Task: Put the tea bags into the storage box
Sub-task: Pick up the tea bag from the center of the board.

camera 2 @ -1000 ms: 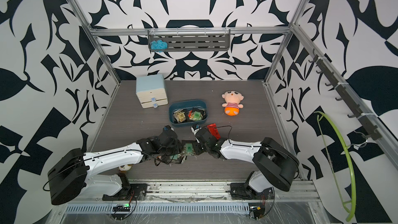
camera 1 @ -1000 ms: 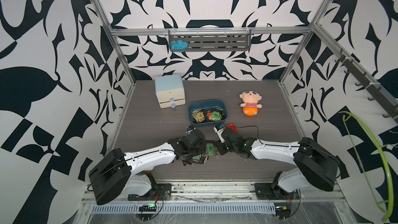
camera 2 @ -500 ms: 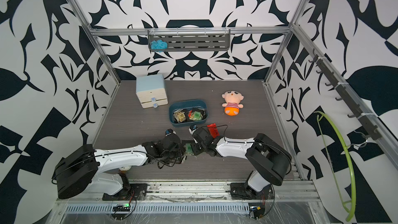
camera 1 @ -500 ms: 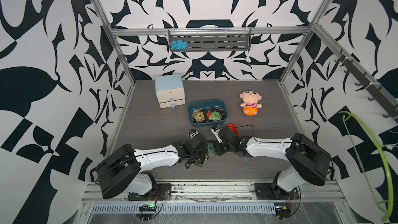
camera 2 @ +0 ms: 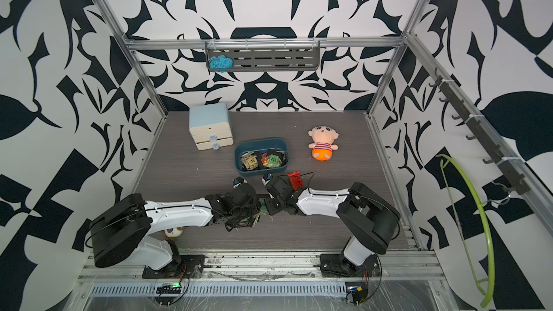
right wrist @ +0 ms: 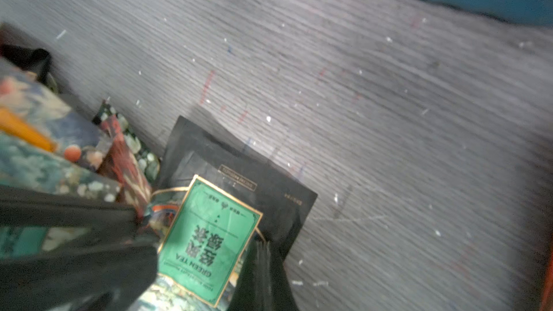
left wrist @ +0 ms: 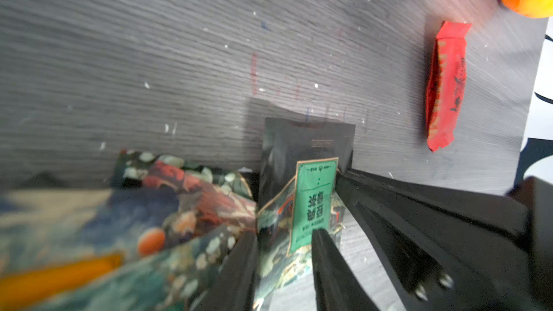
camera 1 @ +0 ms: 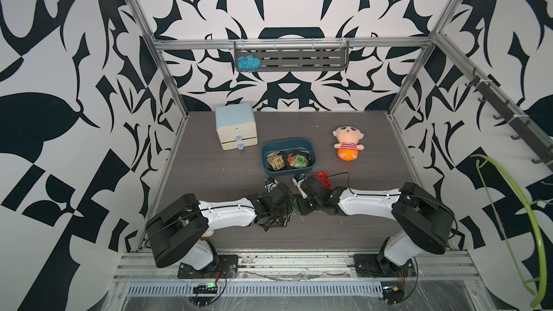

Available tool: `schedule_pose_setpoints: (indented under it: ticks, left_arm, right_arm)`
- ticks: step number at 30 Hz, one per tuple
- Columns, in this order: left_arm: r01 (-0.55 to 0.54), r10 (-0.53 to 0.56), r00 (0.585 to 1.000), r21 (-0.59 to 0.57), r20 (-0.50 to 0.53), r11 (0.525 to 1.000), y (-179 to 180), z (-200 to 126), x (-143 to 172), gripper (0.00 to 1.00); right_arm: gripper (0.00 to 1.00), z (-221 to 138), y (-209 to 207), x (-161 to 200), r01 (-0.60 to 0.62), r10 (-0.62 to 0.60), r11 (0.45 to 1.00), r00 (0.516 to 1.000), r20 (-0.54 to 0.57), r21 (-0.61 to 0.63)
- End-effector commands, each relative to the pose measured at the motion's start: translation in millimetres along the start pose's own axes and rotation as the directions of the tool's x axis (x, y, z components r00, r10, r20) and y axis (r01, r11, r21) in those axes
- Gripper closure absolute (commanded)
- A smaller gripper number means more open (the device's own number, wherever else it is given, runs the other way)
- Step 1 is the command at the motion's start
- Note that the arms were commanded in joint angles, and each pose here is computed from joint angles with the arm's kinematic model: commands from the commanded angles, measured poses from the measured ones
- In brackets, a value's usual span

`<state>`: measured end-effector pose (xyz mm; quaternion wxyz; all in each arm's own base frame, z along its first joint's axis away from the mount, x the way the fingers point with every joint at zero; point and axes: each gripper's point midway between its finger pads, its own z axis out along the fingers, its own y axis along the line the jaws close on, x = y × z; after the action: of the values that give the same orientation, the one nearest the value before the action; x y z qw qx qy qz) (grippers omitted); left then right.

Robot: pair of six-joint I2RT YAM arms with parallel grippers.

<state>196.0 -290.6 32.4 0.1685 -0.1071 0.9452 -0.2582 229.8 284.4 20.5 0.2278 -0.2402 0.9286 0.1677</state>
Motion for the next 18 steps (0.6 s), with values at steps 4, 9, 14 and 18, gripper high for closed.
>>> schedule_pose_setpoints:
  ticks: [4,9,14,18]
  left_arm:
    - [0.025,-0.025,1.0,-0.018,-0.003,1.0,4.1,12.0,2.8,0.65]
    - [0.028,-0.028,1.0,-0.015,-0.003,0.999,1.2,13.0,2.0,0.68]
    - [0.035,-0.034,0.999,-0.014,0.009,0.999,-0.2,11.6,-0.6,0.77]
    - [0.034,-0.034,0.999,-0.016,0.015,0.999,-0.6,10.1,-2.0,0.87]
  right_arm:
    - [1.0,2.4,4.9,-5.2,0.0,0.0,1.0,1.0,-0.017,0.001]
    - [1.0,4.8,4.3,-4.1,0.0,0.0,1.0,1.0,-0.028,0.005]
    - [1.0,4.2,4.8,-6.2,0.003,-0.003,1.0,1.0,-0.021,0.006]
    - [1.0,1.9,3.8,-8.2,0.004,-0.004,1.0,1.0,-0.008,0.01]
